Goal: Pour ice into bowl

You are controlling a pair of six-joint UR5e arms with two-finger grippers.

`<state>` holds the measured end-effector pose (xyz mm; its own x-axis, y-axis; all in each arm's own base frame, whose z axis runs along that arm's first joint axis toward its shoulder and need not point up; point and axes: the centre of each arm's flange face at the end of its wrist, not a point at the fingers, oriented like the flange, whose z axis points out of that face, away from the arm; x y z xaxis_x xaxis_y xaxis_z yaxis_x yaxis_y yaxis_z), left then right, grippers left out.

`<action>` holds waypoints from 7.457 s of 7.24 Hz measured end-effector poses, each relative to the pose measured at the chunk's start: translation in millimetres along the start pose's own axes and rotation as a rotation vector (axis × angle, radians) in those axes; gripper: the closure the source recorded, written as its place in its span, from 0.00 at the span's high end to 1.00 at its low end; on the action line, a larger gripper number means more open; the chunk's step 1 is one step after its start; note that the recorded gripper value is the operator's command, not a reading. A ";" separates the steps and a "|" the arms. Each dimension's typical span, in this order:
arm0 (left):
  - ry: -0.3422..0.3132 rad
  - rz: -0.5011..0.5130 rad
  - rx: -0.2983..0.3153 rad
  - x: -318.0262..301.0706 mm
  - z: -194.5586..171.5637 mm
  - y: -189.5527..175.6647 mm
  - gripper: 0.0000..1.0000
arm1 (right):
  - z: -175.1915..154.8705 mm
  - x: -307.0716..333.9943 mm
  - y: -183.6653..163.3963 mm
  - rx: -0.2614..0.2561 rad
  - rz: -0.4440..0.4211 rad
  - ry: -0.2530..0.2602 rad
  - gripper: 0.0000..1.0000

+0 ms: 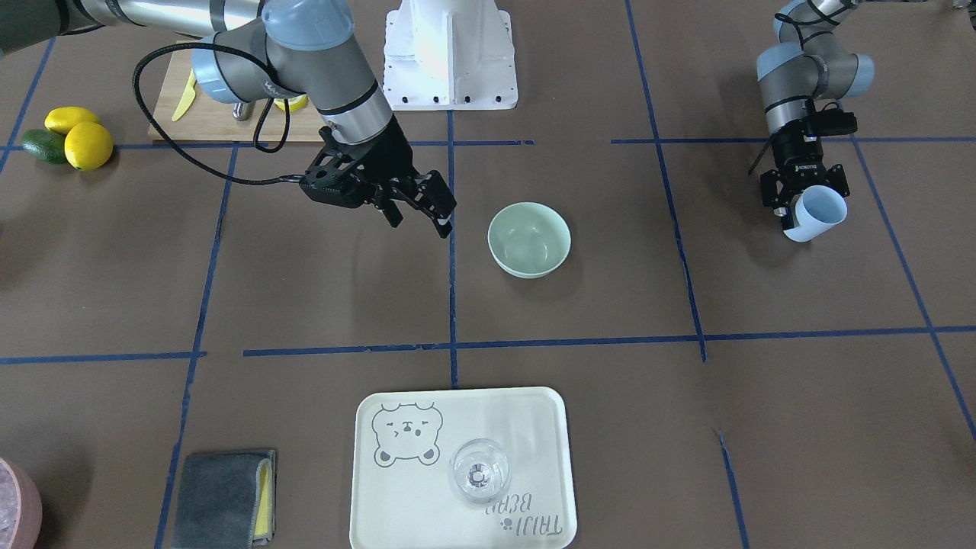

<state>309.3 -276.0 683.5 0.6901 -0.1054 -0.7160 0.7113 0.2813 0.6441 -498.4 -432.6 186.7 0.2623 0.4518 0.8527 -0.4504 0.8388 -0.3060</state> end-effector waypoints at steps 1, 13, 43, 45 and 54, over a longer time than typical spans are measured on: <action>-0.008 0.016 0.005 -6.2 2.7 0.6 0.00 | 0.0 0.2 0.1 0.000 0.000 0.000 1.00; 0.308 0.895 0.182 292.4 -45.4 -83.4 0.00 | -13.3 76.4 -53.4 -0.041 -0.068 0.098 1.00; 0.033 0.159 -0.188 140.8 -11.5 -92.5 0.00 | -11.3 79.5 -52.4 0.002 -0.072 0.093 1.00; 0.071 0.034 -0.060 62.4 -3.2 -77.1 0.00 | -7.9 81.5 -46.1 0.007 -0.075 0.095 1.00; 0.022 0.111 -0.002 21.1 25.6 -9.6 0.99 | -5.7 76.6 -26.5 0.006 -0.087 0.081 1.00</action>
<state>320.5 -305.3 669.1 0.7616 -0.0526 -0.6459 0.6303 0.2918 0.7194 -461.6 -418.5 257.7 0.3683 0.4007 0.8389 -0.4281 0.8741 -0.2296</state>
